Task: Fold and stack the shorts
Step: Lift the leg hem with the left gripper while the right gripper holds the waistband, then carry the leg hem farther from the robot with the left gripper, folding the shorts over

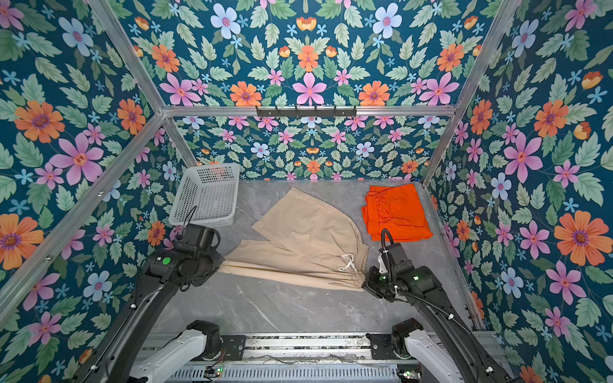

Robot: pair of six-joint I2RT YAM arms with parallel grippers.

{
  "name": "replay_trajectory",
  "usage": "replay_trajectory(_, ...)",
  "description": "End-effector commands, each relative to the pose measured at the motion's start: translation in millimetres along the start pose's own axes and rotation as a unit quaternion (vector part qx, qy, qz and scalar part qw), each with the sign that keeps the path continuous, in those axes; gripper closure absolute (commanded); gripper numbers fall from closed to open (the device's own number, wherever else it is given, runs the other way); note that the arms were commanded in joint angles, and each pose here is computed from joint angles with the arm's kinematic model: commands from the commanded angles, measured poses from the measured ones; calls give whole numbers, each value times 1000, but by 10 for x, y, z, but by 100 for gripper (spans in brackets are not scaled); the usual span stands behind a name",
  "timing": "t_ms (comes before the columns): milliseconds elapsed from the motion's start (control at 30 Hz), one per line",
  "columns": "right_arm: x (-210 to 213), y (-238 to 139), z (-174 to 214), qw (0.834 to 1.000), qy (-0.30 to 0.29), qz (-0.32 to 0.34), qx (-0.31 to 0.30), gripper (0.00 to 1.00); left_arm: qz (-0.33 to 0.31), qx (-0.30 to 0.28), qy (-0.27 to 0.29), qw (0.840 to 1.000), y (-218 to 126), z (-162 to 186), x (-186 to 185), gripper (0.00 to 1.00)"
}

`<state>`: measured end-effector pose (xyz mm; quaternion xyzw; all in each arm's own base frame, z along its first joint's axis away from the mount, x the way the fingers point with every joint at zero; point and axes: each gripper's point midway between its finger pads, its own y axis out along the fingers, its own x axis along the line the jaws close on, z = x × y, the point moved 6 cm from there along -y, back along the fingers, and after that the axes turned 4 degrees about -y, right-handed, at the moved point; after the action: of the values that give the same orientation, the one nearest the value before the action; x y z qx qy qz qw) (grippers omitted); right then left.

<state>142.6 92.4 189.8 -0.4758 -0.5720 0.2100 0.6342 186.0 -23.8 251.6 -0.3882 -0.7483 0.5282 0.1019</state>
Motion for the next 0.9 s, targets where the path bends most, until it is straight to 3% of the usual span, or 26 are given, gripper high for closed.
replay_trajectory(0, -69, -106, -16, 998, 8, 57, -4, 100, -19, -103, 60, 993, -82, -339, -125, 100)
replay_trajectory(300, 347, -152, -315, 1000, -7, 8, 21, 100, 33, -152, 144, 977, -50, -765, -913, 100)
replay_trajectory(533, 335, -117, -438, 999, 22, -8, 45, 100, 41, -195, 182, 963, 52, -1023, -1353, 100)
replay_trajectory(867, 329, -29, -563, 998, 36, -15, 51, 100, 77, -202, 208, 954, 300, -1187, -1905, 100)
